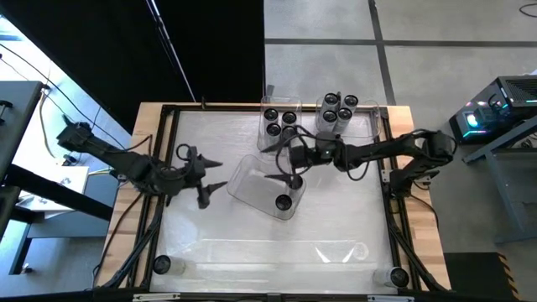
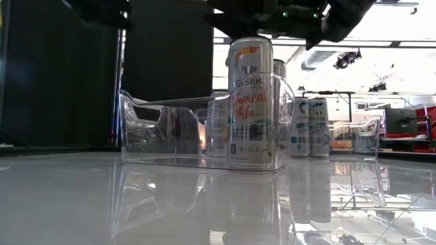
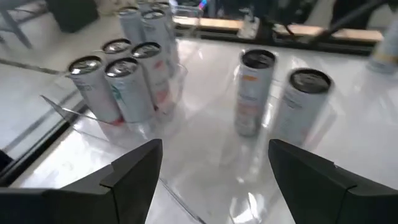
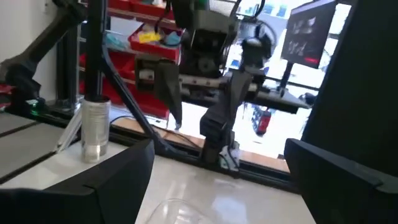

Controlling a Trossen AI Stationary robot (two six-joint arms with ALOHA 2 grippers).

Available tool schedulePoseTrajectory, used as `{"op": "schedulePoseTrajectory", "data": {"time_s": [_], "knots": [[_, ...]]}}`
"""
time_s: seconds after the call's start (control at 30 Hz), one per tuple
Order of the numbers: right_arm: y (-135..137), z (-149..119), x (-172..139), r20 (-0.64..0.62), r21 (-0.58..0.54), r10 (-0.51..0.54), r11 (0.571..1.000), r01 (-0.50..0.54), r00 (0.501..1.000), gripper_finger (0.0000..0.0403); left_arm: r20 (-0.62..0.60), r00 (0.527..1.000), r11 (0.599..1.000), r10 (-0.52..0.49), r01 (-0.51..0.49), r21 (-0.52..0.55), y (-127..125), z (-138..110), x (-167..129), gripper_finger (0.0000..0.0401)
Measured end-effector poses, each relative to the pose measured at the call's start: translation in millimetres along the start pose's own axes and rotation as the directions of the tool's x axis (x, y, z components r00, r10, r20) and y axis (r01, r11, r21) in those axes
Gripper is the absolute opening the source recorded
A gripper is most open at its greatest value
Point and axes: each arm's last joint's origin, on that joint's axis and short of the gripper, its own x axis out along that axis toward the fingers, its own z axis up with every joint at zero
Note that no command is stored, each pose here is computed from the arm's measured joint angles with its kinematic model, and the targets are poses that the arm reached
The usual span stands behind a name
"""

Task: Sort soda cans
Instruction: Put the white-yellow can into the bottom transparent bin

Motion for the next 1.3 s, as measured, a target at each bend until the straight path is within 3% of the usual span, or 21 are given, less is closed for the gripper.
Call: {"op": "schedulePoseTrajectory", "data": {"time_s": [0.17, 0.3, 0.4, 0.53, 0.57, 0.7, 0.8, 0.87, 1.0, 1.07, 1.13, 1.3], "knots": [[14, -1, 11, -0.044, 0.017, 0.042, 0.999, -0.042, 0.998, 0.0355, -0.131, 0.985, 0.994, -0.110, 0.111, -0.004, -5, 17, -26, 0.0274], [26, 6, 14, -0.018, 0.054, 0.065, 0.996, -0.064, 0.998, 0.0355, -0.352, 0.902, 0.969, -0.249, 0.234, -0.085, -12, 29, -49, 0.0266], [35, 8, 16, -0.019, 0.062, 0.049, 0.997, -0.048, 0.999, 0.0355, -0.597, 0.750, 0.958, -0.284, 0.252, -0.139, -21, 29, -58, 0.0264], [46, 11, 18, -0.028, 0.063, -0.013, 0.998, 0.014, 1.000, 0.0355, -0.825, 0.466, 0.947, -0.319, 0.185, -0.262, -35, 20, -64, 0.0264], [48, 12, 18, -0.026, 0.062, -0.024, 0.998, 0.026, 0.999, 0.0355, -0.850, 0.423, 0.949, -0.314, 0.156, -0.273, -38, 16, -63, 0.0264], [55, 16, 19, -0.006, 0.054, -0.017, 0.998, 0.017, 1.000, 0.0355, -0.898, 0.324, 0.955, -0.297, 0.096, -0.281, -50, 7, -56, 0.0265], [59, 16, 20, -0.007, 0.016, -0.008, 1.000, 0.008, 1.000, 0.0355, -0.910, 0.229, 0.938, -0.344, 0.129, -0.322, -65, 2, -55, 0.0270], [59, 16, 20, -0.005, 0.003, -0.006, 1.000, 0.006, 1.000, 0.0355, -0.921, 0.126, 0.923, -0.370, 0.166, -0.348, -76, -3, -59, 0.0273], [57, 16, 19, -0.003, -0.001, -0.013, 1.000, 0.013, 1.000, 0.0355, -0.942, -0.007, 0.926, -0.336, 0.180, -0.332, -95, -17, -68, 0.0275], [57, 16, 19, -0.001, -0.005, -0.015, 1.000, 0.015, 1.000, 0.0355, -0.942, -0.036, 0.924, -0.334, 0.182, -0.335, -105, -22, -73, 0.0275], [57, 16, 19, -0.004, -0.015, -0.014, 1.000, 0.014, 1.000, 0.0355, -0.936, -0.032, 0.921, -0.350, 0.174, -0.350, -115, -26, -75, 0.0275], [56, 17, 19, 0.009, -0.033, -0.018, 0.999, 0.019, 1.000, 0.0355, -0.917, 0.055, 0.907, -0.395, 0.178, -0.381, -137, -34, -80, 0.0275]]}}
